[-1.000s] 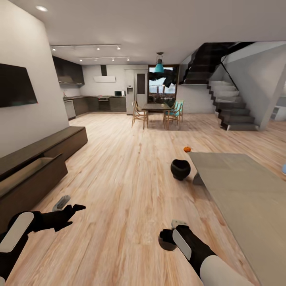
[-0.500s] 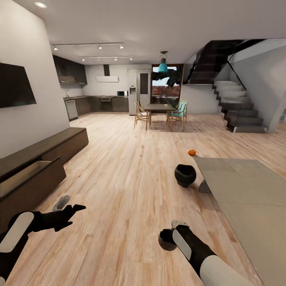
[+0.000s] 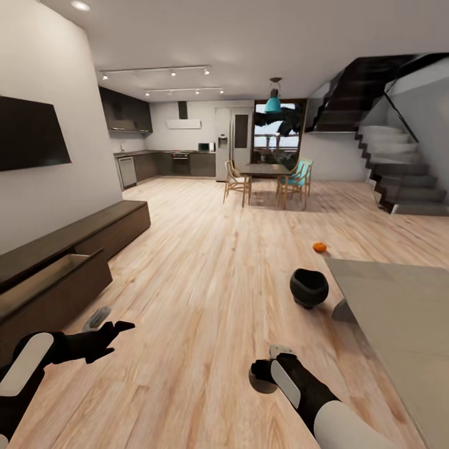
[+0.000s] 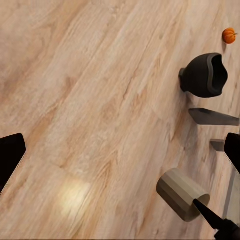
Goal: Place each of the two pumpkins and all three candles from the living room inside a cabinet in the living room (use any cabinet), then make sure every cabinet is closed, and position the cauldron so it is next to a table in the living room.
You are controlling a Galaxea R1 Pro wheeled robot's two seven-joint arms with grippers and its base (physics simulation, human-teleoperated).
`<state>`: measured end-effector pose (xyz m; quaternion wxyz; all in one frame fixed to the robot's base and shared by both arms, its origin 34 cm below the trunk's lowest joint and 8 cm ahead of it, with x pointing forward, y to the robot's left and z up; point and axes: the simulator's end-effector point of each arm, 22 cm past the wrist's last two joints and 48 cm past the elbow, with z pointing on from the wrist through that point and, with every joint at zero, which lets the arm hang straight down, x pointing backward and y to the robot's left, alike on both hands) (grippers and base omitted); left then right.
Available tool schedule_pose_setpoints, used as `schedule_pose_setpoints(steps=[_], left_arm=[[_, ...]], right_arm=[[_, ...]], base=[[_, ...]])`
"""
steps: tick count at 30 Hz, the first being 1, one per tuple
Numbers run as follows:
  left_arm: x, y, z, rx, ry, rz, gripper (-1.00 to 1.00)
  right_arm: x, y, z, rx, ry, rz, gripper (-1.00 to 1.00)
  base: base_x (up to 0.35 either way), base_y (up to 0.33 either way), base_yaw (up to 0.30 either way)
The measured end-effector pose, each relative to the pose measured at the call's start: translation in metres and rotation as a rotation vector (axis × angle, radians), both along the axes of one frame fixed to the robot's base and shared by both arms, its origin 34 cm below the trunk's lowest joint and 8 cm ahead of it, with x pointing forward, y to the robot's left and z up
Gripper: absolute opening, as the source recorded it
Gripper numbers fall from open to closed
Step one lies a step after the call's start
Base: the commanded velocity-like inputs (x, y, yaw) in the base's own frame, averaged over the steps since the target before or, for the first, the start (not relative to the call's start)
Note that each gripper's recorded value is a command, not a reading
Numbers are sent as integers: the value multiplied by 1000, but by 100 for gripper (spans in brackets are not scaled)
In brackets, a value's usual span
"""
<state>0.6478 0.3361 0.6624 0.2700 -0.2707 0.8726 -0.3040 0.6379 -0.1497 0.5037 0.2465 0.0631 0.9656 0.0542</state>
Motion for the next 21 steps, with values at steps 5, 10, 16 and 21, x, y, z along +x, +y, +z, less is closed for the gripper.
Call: schedule_pose_setpoints(steps=[5, 10, 16, 21], left_arm=[[0, 0, 0, 1, 0, 0, 100], [0, 0, 0, 1, 0, 0, 100], [0, 0, 0, 0, 1, 0, 100], [0, 0, 0, 1, 1, 0, 100]], right_arm=[[0, 0, 0, 1, 0, 0, -100], [0, 0, 0, 0, -1, 0, -100], [0, -1, 0, 0, -2, -1, -100], [0, 1, 0, 1, -1, 1, -100]], base=[[335, -54, 272], [331, -74, 238], [340, -7, 51], [341, -1, 201]])
